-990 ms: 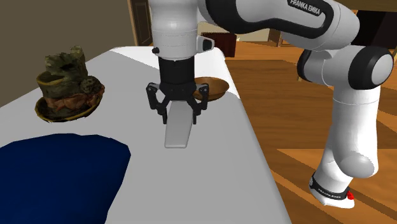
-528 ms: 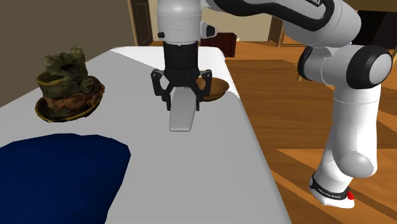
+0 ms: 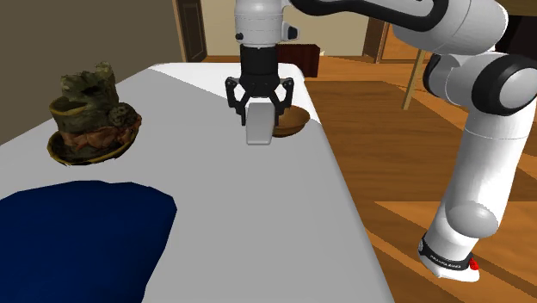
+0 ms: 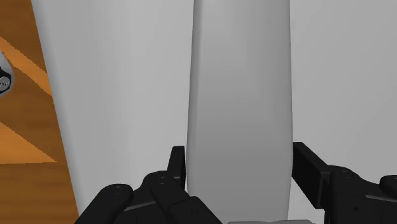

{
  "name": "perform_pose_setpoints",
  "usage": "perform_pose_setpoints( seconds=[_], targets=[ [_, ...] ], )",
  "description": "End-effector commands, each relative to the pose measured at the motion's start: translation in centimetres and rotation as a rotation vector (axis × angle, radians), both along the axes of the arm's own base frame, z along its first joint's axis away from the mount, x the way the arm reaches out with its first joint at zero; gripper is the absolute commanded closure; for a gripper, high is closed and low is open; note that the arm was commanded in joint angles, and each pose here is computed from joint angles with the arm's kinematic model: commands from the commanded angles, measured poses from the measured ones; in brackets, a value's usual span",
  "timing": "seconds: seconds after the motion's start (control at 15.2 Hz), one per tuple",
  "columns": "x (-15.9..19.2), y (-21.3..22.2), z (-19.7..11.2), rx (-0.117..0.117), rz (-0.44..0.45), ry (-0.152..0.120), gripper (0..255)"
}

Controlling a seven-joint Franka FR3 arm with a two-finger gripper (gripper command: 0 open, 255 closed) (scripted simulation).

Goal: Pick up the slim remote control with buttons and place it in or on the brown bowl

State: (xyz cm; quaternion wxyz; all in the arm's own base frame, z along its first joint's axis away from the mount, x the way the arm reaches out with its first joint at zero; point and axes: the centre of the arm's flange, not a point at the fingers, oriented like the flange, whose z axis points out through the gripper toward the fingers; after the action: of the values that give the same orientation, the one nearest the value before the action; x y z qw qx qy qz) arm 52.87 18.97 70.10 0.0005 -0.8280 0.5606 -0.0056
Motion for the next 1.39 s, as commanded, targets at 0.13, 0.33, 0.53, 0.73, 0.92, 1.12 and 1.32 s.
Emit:
perform_pose_setpoints(
  seconds=[0.13, 0.33, 0.53, 0.73, 0.92, 1.12, 1.32],
  targets=[
    [0.7, -5.4, -0.2, 0.001, 0.001, 0.0, 255],
    [1.3, -9.3, -0.2, 0.001, 0.001, 0.0, 255],
    [1.9, -13.2, -0.1, 0.001, 0.001, 0.0, 255],
    [2.5, -17.2, -0.1, 0.001, 0.001, 0.0, 255],
    [3.1, -21.1, -0.1, 0.001, 0.001, 0.0, 255],
    [3.5, -23.3, -0.6, 0.001, 0.001, 0.0, 255],
    [3.5, -23.3, -2.2, 0.001, 0.001, 0.0, 255]
  ],
)
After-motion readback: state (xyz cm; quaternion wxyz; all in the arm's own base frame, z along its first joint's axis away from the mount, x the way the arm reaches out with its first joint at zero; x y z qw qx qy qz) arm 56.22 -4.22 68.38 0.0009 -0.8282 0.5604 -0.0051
